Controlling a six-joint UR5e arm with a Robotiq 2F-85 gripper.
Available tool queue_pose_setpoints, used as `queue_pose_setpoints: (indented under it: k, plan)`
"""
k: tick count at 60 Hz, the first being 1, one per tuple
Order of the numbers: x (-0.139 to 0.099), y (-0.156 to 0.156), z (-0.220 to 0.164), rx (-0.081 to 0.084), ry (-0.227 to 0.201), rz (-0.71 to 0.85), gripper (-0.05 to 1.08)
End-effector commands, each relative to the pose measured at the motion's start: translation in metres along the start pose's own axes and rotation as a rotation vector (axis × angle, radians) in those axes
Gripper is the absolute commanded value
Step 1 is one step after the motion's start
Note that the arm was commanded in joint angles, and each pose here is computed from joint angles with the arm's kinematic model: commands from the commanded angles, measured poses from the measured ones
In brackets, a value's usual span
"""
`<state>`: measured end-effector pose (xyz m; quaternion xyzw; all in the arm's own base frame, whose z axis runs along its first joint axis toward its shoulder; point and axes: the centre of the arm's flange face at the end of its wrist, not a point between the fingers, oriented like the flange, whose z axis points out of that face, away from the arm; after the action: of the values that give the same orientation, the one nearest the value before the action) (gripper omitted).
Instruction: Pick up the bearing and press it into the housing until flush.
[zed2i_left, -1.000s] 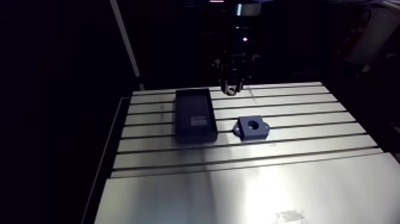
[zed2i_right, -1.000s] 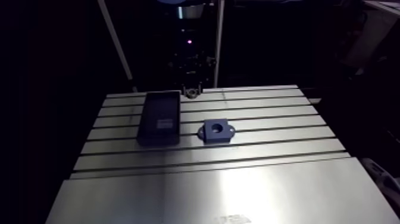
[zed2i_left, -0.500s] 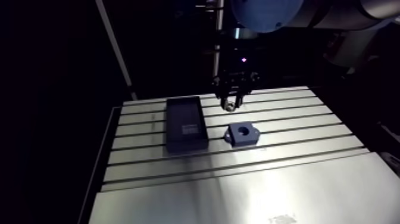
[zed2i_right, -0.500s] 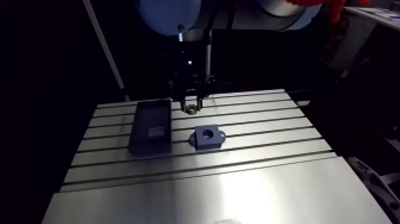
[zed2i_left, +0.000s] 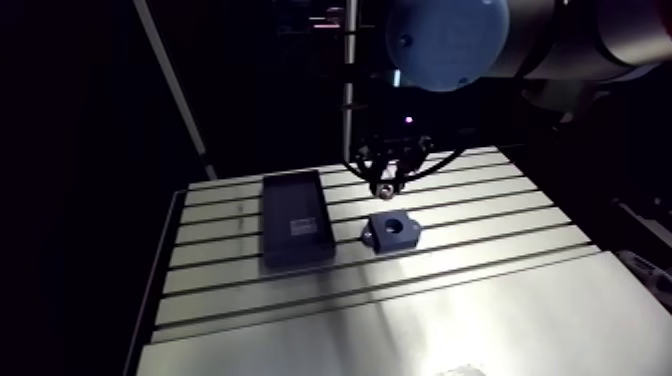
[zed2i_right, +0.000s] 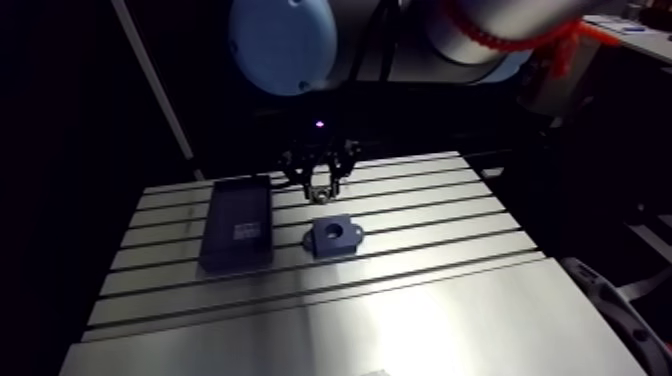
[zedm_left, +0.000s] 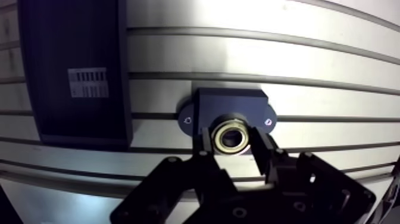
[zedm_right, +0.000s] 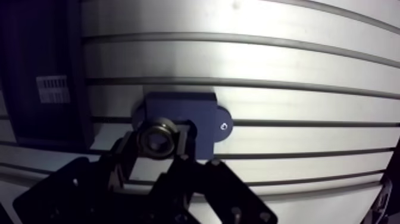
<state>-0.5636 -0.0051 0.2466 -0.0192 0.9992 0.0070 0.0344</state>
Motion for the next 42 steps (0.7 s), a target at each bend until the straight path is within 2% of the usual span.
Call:
queue_pose_setpoints:
  k: [1,42]
  plan:
    - [-0.003,0.004,0.006,-0.005,0.017,0.005,0.71]
    - [-0.011,0.015,0.019,-0.001,0.005,0.009,0.71]
